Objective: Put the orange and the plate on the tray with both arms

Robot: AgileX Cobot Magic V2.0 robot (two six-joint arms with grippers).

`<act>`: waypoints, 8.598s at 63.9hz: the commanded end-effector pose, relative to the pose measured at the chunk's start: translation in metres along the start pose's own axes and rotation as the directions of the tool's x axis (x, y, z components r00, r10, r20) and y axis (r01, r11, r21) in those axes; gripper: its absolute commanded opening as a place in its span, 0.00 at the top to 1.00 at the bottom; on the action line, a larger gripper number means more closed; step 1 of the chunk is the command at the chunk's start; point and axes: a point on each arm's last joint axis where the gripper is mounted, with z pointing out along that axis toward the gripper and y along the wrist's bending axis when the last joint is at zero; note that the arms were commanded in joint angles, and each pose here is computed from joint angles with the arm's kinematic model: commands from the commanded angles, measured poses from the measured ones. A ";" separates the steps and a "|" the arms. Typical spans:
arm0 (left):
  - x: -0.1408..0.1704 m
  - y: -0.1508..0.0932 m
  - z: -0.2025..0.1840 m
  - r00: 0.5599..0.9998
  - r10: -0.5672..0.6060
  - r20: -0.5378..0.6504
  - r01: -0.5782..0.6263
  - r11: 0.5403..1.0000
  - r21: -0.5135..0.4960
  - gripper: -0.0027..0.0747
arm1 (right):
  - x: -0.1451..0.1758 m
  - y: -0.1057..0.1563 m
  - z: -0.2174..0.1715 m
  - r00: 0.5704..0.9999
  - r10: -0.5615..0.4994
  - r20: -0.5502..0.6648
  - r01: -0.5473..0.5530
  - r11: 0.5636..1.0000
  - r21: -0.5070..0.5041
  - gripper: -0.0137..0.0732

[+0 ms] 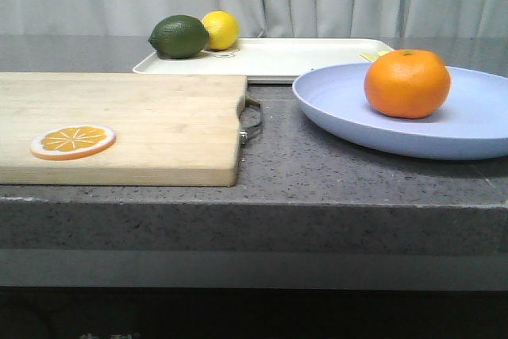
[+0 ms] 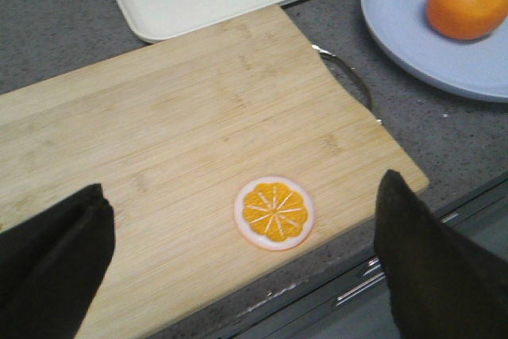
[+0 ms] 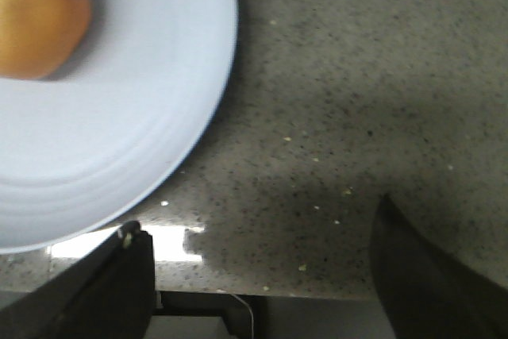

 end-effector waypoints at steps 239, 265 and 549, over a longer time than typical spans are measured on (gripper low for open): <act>-0.008 0.009 -0.017 0.994 0.003 0.106 0.004 0.998 -0.070 0.14 | -0.244 0.102 0.159 0.944 0.316 -0.094 -0.323 0.836 -0.444 0.90; -0.008 0.010 -0.017 0.994 0.005 0.106 0.003 0.997 -0.072 0.14 | -0.244 0.099 0.161 0.944 0.319 -0.087 -0.326 0.853 -0.407 0.45; 0.175 0.027 -0.001 0.703 -0.009 0.711 0.338 0.884 -0.323 0.99 | 0.082 0.031 -0.082 0.879 -0.112 0.464 0.201 0.968 -0.147 0.92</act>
